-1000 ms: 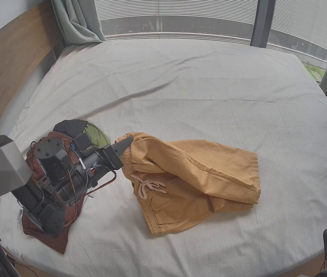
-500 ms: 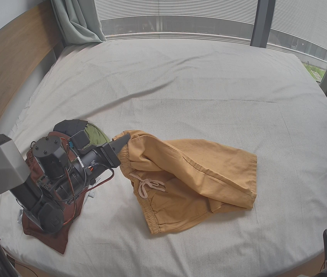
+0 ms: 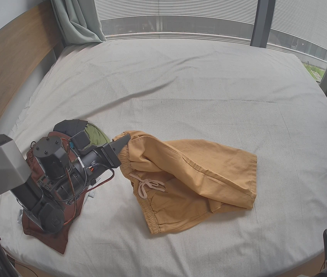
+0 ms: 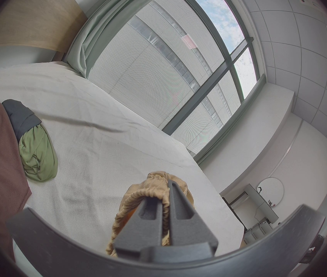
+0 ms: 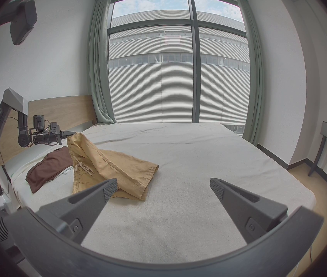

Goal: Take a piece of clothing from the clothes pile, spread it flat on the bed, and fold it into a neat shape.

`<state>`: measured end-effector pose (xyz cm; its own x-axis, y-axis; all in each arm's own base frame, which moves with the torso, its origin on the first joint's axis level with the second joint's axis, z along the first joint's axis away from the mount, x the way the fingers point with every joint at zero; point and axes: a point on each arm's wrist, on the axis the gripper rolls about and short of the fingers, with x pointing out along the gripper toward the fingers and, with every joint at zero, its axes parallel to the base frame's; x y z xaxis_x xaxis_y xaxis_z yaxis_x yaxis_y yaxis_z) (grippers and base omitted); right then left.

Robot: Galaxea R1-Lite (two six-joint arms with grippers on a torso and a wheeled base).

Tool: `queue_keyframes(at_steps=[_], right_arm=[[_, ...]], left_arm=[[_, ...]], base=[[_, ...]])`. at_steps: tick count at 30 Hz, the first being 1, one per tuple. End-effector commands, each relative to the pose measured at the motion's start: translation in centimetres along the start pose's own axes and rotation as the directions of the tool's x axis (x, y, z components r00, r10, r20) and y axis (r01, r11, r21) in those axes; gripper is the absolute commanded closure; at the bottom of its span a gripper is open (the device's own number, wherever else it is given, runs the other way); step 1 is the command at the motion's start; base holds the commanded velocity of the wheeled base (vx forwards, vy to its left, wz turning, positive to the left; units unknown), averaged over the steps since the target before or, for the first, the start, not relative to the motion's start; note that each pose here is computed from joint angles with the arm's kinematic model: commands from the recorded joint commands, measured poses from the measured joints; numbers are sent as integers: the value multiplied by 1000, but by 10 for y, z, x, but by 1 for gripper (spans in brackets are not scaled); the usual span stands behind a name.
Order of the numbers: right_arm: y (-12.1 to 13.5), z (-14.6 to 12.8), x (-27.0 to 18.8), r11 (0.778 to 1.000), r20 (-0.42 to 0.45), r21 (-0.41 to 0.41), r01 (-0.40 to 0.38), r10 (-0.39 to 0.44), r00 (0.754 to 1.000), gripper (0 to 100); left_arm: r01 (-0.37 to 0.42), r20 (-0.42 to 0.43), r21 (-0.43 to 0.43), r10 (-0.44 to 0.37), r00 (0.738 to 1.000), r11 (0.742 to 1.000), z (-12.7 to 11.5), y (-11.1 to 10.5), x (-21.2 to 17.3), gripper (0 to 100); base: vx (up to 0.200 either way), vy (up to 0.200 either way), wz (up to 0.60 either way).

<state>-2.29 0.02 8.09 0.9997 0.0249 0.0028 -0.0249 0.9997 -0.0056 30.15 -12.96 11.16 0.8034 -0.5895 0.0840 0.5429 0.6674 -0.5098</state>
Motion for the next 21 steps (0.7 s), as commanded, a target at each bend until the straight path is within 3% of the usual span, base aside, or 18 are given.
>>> queue_keyframes(at_steps=[1, 17, 20, 21], right_arm=[[0, -5, 0, 1000, -1, -1, -1, 1, 1000, 0], [0, -2, 0, 1000, 23, -3, -9, 9, 1000, 0], [0, 36, -5, 1000, 147, -6, -7, 8, 989, 0], [0, 50, -3, 1000, 147, -9, -15, 16, 989, 0]], left_arm=[[-3, -1, -1, 3, 1000, 1000, 0, 1, 0, 100], [-39, 31, 27, 38, 999, 999, 10, 13, -5, 100], [-42, 29, 26, 41, 999, 999, 10, 13, -6, 100], [-43, 28, 26, 42, 999, 999, 10, 14, -5, 100]], base=[[0, 0, 0], [0, 0, 0], [0, 0, 0], [0, 0, 0]])
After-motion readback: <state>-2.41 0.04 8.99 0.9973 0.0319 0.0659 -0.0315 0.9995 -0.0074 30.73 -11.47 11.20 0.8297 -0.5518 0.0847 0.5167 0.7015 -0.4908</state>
